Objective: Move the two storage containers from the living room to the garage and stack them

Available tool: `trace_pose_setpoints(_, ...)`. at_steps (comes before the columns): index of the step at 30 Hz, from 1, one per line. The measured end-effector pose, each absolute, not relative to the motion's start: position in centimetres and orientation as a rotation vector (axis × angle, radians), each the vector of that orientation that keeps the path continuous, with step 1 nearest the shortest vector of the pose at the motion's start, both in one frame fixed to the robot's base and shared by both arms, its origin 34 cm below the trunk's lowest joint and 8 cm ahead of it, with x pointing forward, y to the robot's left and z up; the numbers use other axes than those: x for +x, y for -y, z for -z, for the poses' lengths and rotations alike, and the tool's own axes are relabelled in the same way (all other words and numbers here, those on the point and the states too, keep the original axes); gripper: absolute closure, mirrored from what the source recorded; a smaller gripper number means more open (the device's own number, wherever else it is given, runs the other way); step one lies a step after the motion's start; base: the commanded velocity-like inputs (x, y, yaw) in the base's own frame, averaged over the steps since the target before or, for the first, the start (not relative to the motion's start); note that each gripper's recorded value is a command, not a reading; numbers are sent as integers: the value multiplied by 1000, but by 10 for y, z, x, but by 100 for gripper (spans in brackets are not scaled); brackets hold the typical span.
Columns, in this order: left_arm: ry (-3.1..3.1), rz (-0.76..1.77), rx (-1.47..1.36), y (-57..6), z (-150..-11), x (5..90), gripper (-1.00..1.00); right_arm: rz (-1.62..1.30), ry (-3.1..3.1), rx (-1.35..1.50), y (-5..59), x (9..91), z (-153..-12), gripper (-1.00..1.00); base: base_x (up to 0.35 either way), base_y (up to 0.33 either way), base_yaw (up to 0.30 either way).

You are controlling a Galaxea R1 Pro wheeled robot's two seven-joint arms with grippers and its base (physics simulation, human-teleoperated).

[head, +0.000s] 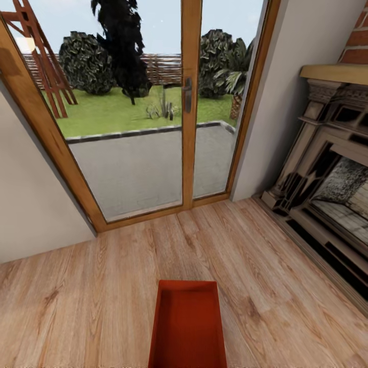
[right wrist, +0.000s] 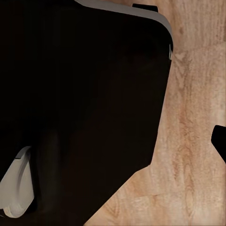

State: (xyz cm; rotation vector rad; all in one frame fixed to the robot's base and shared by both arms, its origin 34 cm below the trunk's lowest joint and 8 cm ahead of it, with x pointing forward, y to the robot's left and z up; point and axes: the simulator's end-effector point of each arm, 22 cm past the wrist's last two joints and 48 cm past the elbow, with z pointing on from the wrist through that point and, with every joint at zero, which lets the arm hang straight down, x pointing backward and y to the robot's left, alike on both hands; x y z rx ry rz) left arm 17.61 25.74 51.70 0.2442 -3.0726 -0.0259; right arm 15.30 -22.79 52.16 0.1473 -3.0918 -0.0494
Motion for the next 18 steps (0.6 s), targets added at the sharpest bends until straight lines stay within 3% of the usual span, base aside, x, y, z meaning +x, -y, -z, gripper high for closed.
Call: trace_pose_setpoints(18, 3044, 29, 241, -257, -516, 164, -100, 51, 3063, 147, 228, 141, -521, -100, 0, 0, 0)
